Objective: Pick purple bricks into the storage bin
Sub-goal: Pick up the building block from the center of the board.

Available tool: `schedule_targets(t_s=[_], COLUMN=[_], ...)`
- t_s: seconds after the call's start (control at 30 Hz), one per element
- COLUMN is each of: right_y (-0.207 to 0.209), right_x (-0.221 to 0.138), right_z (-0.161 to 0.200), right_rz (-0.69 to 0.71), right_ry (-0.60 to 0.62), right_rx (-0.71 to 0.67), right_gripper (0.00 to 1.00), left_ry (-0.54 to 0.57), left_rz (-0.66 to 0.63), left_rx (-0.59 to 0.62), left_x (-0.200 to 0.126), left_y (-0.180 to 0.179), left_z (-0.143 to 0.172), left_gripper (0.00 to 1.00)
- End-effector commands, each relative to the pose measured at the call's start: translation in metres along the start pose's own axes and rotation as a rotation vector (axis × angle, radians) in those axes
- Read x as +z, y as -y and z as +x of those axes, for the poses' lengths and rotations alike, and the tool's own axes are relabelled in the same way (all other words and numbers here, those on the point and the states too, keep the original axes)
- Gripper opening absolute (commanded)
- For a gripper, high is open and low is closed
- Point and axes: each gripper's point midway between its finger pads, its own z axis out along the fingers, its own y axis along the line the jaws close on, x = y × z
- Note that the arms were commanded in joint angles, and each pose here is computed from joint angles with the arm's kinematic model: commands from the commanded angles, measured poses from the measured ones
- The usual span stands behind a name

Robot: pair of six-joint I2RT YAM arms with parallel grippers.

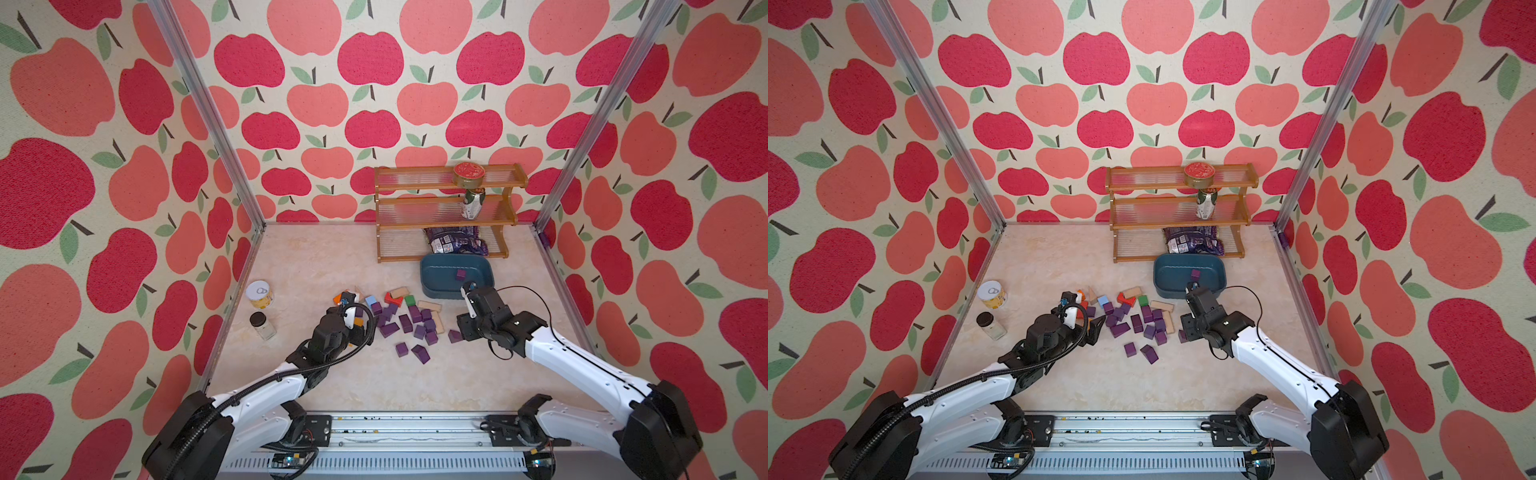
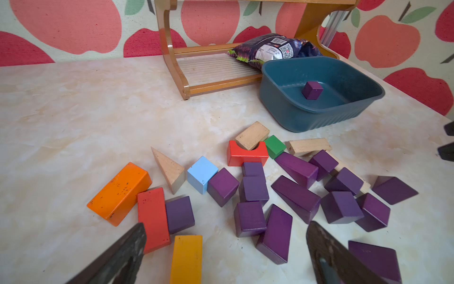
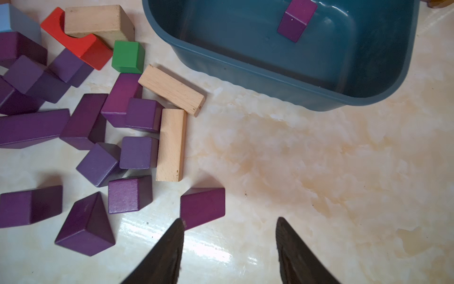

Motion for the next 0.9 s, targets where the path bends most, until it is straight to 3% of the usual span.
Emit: schedule_targets(t_s=[0.0, 0.1, 0.23, 0.5, 0.57, 0.7, 0.87], right_y=[0.003, 0.001, 0.005, 0.029, 0.037, 0.052, 0.06], right_x=[0.003, -0.004, -0.027, -0.074, -0.084, -0.09, -0.093], right_z=[0.015, 0.007, -0.01, -0.036, -0.041, -0.042, -0.041], right_rz=[0.008, -0.03, -0.062, -0.007, 0.027, 0.086, 0.109], right_ry=[-0.066, -0.019, 0.088, 0.285, 0.314, 0.335, 0.341], right_rx=[0.06, 0.124, 0.198, 0.246, 0.247, 0.258, 0.276], right_gripper=[0.62, 0.68, 0.72, 0.93, 0.99, 0.99, 0.99], left_ry=[0.014, -0.097, -0.195, -0.277, -0.304, -0.4, -0.417], left_rz=[0.225, 0.43, 0.549, 0.646, 0.609, 0.587, 0.631], left_rx=[0.097, 0.173, 0.188, 0.259, 0.265, 0.247, 0.297], left_x=[0.002, 0.008, 0.022, 0.06, 0.077, 0.098, 0.101], left_y=[0.042, 0.08, 0.107, 0.157, 0.161, 0.173, 0.21], left_z=[-0.023, -0.016, -0.007, 0.006, 0.011, 0.024, 0.032], left_gripper=[0.99, 0.98, 0.94, 1.0, 1.0, 0.99, 0.99])
